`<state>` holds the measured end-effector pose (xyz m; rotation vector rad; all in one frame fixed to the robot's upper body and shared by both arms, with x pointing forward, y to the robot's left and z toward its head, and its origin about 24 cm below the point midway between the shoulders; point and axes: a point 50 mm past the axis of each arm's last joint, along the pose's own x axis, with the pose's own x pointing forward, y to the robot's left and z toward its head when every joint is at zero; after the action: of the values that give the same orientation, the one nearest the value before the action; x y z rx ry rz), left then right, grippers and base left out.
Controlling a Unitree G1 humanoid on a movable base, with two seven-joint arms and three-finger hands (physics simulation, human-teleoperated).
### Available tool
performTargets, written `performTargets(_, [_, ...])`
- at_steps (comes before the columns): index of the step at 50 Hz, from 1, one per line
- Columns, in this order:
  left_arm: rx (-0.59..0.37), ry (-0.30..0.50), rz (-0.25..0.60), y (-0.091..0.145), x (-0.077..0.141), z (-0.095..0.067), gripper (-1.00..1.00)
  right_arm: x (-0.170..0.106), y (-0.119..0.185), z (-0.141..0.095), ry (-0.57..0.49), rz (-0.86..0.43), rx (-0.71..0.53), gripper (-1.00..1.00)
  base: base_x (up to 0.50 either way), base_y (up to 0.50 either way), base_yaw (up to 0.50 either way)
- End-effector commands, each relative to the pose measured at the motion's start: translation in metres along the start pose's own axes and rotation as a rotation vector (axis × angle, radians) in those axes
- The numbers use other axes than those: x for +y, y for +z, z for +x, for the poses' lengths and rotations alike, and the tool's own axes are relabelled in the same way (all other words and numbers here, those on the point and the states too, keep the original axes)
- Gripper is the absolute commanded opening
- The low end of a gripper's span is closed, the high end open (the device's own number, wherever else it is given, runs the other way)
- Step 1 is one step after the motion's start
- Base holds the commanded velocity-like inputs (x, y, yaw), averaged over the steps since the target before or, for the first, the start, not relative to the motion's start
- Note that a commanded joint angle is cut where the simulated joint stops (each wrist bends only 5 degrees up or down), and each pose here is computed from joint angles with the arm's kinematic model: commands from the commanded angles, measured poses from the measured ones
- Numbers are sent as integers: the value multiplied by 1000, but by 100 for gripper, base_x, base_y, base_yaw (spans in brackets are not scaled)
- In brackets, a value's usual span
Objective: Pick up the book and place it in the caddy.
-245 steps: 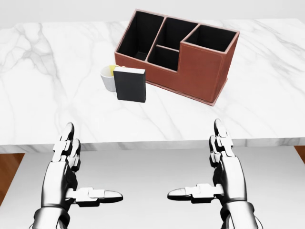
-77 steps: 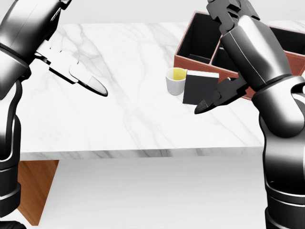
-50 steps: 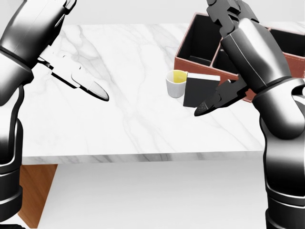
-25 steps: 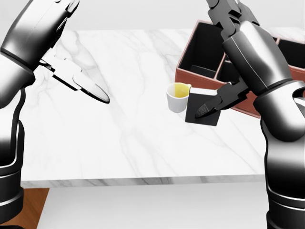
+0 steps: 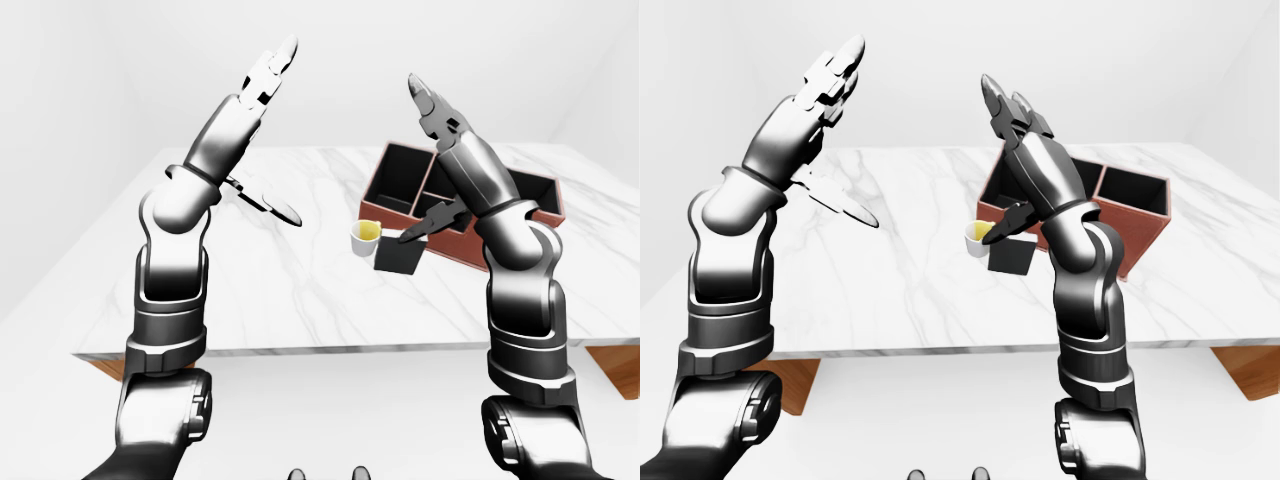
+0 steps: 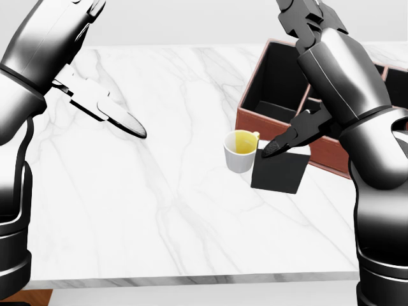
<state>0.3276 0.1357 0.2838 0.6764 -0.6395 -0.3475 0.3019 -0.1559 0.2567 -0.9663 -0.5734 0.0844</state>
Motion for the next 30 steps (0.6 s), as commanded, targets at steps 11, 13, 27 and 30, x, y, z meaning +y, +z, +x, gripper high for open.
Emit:
performTargets(11, [3, 3, -4, -1, 0, 0, 100, 2, -2, 0, 3, 4, 8, 100, 26, -1, 0])
performTargets(13, [4, 4, -4, -1, 0, 0, 100, 2, -2, 0, 4, 5, 10, 100, 25, -1, 0])
performTargets(27, [6, 5, -8, -2, 0, 0, 100, 2, -3, 0, 1, 8, 11, 100, 26, -1, 0])
performTargets(30, [9, 7, -11, -3, 0, 0, 100, 4, -2, 0, 5, 11, 11, 100, 26, -1, 0])
